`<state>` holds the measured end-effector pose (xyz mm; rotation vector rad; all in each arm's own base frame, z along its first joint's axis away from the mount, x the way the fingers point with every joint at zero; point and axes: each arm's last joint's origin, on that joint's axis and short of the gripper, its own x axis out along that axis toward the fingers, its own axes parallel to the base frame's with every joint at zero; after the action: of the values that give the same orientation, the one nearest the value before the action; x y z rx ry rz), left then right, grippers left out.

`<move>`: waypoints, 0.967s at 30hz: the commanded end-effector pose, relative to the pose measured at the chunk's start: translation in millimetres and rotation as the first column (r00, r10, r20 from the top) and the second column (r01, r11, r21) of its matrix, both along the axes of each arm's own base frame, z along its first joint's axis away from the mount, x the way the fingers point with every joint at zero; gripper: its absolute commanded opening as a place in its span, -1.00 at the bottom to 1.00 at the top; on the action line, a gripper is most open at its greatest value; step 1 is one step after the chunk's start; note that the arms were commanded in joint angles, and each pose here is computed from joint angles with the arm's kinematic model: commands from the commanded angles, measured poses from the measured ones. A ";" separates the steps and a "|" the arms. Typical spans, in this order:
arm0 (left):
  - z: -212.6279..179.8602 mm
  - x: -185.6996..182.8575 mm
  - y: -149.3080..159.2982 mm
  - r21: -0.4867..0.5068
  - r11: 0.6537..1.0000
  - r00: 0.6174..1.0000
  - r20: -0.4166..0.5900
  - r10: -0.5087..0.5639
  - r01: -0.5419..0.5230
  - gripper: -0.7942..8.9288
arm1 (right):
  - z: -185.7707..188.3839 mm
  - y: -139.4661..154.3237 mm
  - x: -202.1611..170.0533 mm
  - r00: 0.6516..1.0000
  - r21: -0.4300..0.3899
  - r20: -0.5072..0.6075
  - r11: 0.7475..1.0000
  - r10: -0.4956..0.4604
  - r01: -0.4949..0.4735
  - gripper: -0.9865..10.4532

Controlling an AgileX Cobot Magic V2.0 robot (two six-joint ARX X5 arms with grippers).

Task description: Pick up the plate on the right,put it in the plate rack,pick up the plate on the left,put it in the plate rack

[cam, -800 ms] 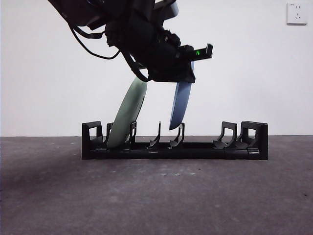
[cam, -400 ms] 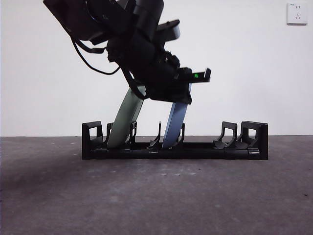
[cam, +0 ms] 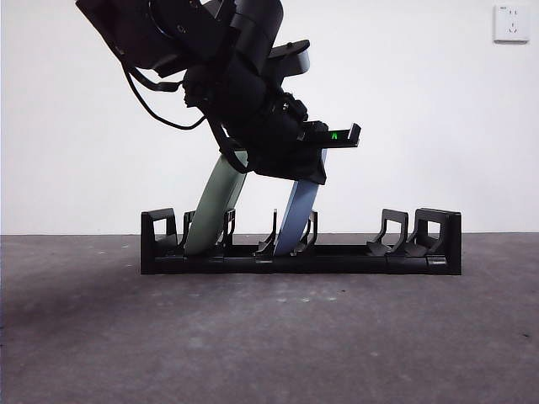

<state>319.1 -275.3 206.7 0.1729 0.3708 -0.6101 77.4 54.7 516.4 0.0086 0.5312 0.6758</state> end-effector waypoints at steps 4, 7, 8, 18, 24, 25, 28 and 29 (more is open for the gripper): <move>-9.1 -1.6 1.2 0.015 1.000 0.998 -0.049 -0.026 0.026 -0.43 | -2.7 -0.8 -1.2 1.000 -0.022 -0.016 1.000 0.000 -0.001 -0.39; -9.0 -2.9 -0.2 0.012 0.999 0.998 -0.053 -0.039 0.039 -0.43 | -2.7 -0.8 -1.1 1.000 -0.022 -0.016 1.000 0.000 0.000 -0.39; -8.8 -3.3 -0.7 0.010 0.999 0.998 -0.054 -0.043 0.044 -0.43 | -2.7 -0.8 -1.1 1.000 -0.022 -0.016 1.000 0.000 0.000 -0.39; 13.5 -16.3 -5.6 -0.024 0.997 0.997 -0.015 -0.080 0.079 -0.43 | -2.7 -1.0 -1.0 1.000 -0.029 -0.011 1.000 -0.003 0.002 -0.39; 53.8 -34.6 0.0 -0.067 0.992 0.994 0.043 -0.100 0.102 -0.43 | -2.7 -1.0 -1.0 1.000 -0.033 -0.007 0.999 -0.003 0.003 -0.39; 60.9 -38.2 2.1 -0.073 0.992 0.994 0.049 -0.102 0.106 -0.43 | -2.8 -1.0 -0.8 1.000 -0.034 -0.007 0.999 -0.003 0.002 -0.39; 82.0 -50.7 11.5 -0.075 0.991 0.993 0.052 -0.108 0.112 -0.43 | -2.9 -0.4 0.0 1.000 -0.039 -0.005 0.999 0.000 0.000 -0.39; 88.7 -55.3 15.7 -0.072 0.991 0.993 0.048 -0.109 0.112 -0.43 | -2.9 -0.4 0.1 1.000 -0.039 -0.005 0.999 0.000 -0.001 -0.39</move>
<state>267.2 -262.3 293.8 0.1341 0.2880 -0.7259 77.8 54.5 516.3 -0.0090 0.5246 0.6661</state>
